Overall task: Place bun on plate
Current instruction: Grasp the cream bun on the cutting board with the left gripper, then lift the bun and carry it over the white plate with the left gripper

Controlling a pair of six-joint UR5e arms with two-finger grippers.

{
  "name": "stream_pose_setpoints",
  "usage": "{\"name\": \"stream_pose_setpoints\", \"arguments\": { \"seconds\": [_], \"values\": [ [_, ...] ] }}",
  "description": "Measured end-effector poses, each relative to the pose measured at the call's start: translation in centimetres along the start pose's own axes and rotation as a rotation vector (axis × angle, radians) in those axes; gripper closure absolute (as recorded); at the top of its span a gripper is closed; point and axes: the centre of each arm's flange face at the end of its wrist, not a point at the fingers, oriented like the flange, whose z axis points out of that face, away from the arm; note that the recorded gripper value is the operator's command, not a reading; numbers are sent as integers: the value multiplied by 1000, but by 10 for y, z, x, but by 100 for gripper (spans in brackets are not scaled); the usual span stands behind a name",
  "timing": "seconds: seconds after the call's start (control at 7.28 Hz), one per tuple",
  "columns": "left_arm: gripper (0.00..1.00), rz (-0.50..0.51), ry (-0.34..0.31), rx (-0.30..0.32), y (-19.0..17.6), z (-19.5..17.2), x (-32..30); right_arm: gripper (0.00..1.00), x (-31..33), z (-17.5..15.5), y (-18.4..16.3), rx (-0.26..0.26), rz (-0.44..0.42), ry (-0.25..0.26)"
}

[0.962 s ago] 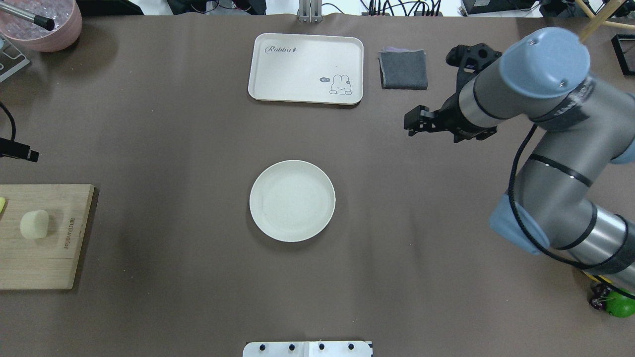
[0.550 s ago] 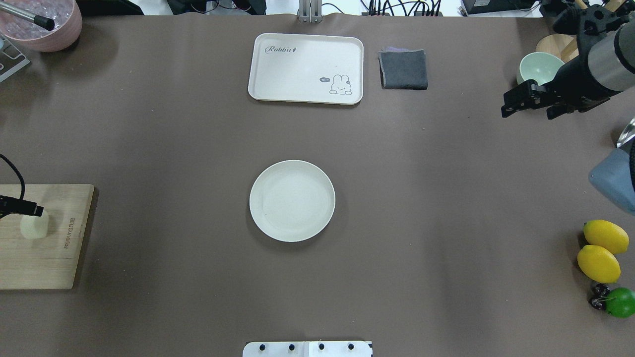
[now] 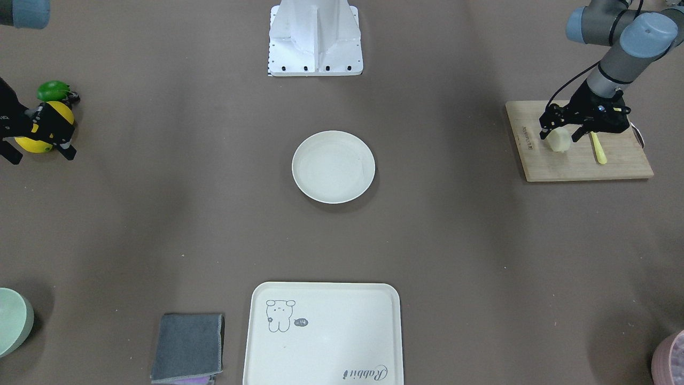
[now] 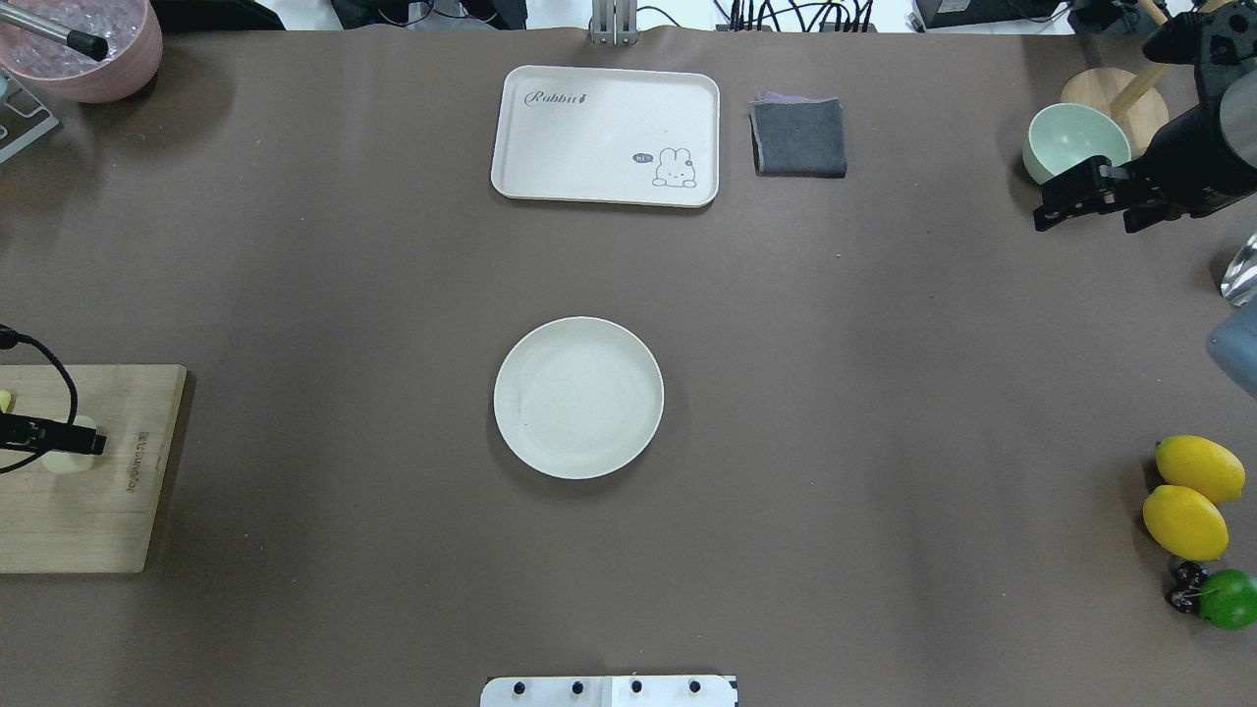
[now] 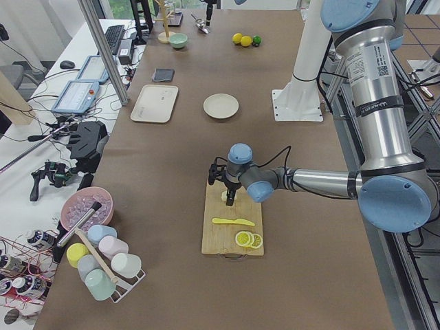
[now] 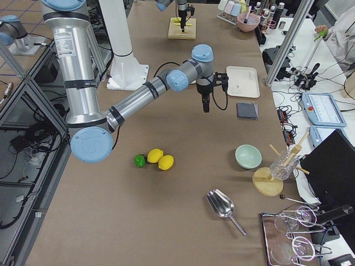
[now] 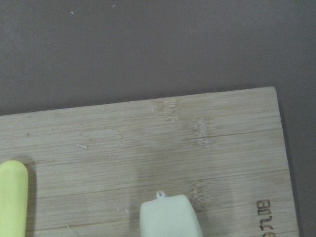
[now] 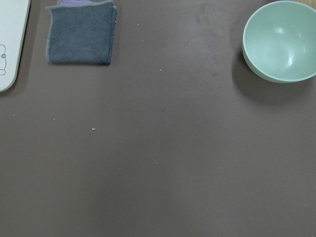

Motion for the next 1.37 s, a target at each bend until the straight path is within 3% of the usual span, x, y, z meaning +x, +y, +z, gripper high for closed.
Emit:
{"name": "stream_pose_setpoints", "arguments": {
  "seconds": [0.14,0.41,0.69,0.96,1.37],
  "values": [
    [69,4,-3,-2,1,2,1,0,2,-1,0,1,3,2],
    [71,9,-3,5,-1,2,3,0,11,-1,0,2,9,9],
    [71,27,38,24,-13,-9,25,0,36,-9,-3,-2,5,9],
    [71,34,99,35,-48,-22,70,0,82,-19,0,-9,4,16],
    [70,-15,142,53,-127,-42,174,0,191,-26,25,-47,-41,37]
  ]
}}
